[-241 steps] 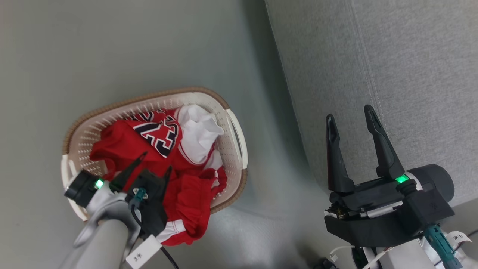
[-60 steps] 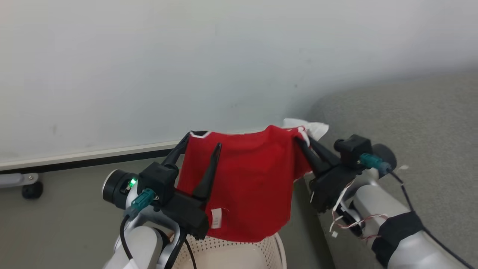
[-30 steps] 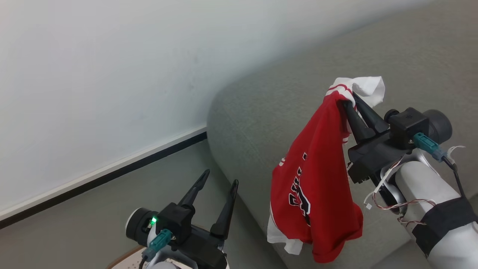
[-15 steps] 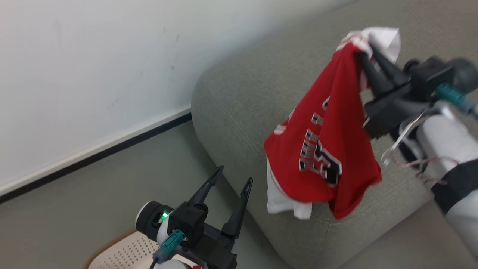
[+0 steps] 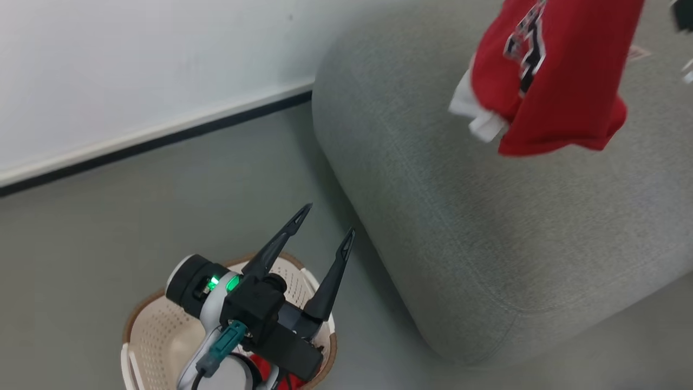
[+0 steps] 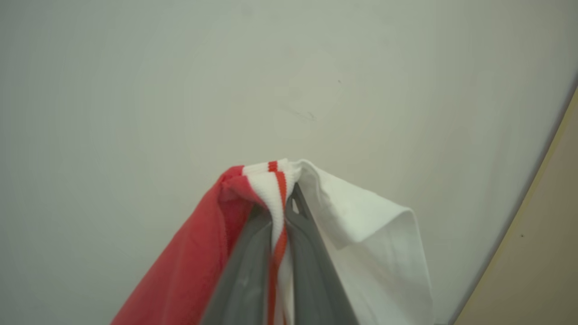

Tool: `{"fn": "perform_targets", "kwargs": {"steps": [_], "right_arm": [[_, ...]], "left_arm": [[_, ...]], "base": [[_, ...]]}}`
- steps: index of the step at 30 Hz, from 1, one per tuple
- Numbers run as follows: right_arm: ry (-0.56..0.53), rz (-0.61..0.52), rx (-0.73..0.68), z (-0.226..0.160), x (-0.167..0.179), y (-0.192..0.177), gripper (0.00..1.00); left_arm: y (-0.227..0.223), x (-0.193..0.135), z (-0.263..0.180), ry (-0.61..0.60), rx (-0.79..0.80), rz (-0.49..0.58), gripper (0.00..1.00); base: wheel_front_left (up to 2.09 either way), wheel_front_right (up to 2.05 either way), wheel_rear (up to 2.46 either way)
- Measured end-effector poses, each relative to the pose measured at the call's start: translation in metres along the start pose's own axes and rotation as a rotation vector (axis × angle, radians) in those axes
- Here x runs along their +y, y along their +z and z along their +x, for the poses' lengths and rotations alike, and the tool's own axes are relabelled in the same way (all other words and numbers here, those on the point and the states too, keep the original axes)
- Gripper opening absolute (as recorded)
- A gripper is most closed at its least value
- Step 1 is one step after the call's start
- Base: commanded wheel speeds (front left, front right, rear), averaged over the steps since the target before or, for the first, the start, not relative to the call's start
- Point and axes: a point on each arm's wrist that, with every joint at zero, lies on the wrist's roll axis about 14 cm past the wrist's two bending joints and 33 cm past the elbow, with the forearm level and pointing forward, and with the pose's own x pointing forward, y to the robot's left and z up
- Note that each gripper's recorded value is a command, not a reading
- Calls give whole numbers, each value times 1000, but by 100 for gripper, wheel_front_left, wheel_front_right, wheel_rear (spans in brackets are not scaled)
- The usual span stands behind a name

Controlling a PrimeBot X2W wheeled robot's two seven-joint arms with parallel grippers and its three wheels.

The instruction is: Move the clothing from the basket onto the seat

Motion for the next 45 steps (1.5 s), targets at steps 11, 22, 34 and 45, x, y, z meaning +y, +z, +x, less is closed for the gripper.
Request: {"fn": "perform_targets", "kwargs": {"steps": [11, 22, 34, 45], "right_arm": [[-7, -2, 67, 54, 17, -39, 0], [-59, 57, 199, 73, 31, -123, 0], [-90, 159, 634, -21, 88, -296, 0], [-59, 184, 722, -59, 113, -325, 50]], "left_arm": [[-13, 46, -4, 57, 0, 13, 100], [-48, 83, -2, 64, 48, 12, 100], [-98, 93, 4, 29, 121, -45, 100], [-111, 93, 5, 22, 147, -55, 100]], "base": [[0, 0, 0], [0, 0, 0], [0, 0, 0], [0, 0, 0]]}}
